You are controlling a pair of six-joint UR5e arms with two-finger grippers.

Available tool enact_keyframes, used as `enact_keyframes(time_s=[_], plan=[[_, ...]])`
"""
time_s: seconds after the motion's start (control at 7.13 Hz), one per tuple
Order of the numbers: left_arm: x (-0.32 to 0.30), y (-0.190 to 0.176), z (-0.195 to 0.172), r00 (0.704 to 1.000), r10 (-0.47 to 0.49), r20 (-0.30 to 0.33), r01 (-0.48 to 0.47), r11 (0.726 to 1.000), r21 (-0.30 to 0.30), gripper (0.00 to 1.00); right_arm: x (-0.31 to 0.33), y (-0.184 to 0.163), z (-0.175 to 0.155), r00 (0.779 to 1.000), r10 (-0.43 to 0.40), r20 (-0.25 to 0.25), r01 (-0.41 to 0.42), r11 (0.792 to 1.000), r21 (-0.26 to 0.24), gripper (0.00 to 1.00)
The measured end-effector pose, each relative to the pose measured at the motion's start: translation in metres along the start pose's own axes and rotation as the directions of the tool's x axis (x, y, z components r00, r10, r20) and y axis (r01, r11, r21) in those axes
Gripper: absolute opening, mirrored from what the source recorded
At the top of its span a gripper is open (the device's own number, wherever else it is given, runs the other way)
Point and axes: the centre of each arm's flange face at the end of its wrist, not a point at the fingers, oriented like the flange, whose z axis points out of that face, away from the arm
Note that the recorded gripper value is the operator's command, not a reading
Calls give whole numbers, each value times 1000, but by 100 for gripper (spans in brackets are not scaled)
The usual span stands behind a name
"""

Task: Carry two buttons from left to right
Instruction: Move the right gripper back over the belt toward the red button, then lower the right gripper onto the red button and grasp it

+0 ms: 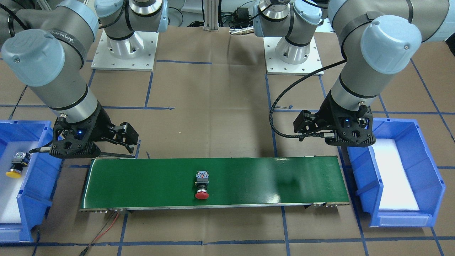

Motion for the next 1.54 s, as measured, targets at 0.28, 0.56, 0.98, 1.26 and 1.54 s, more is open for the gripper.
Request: enact_keyframes(time_s=[0.28,0.56,0.98,1.26,1.54], plan=[[0,0,0,1000,0,-1,0,1000,2,99,0,-1,5,1000,1,1,-1,1000,-8,100],[0,0,-1,1000,0,-1,0,1000,3,99,1,-2,11,1000,2,1,-2,1000,-18,100],[1,5,-7,1000,-2,2,2,1000,8,99,1,1,19,1000,4,2,-4,999,-35,100],[3,18,-12,1000,-4,4,4,1000,7,100,1,1,22,1000,3,2,-2,999,-35,100],[6,41,-10,1000,-1,1,1,1000,9,99,1,0,24,1000,1,3,-1,1000,-29,100]])
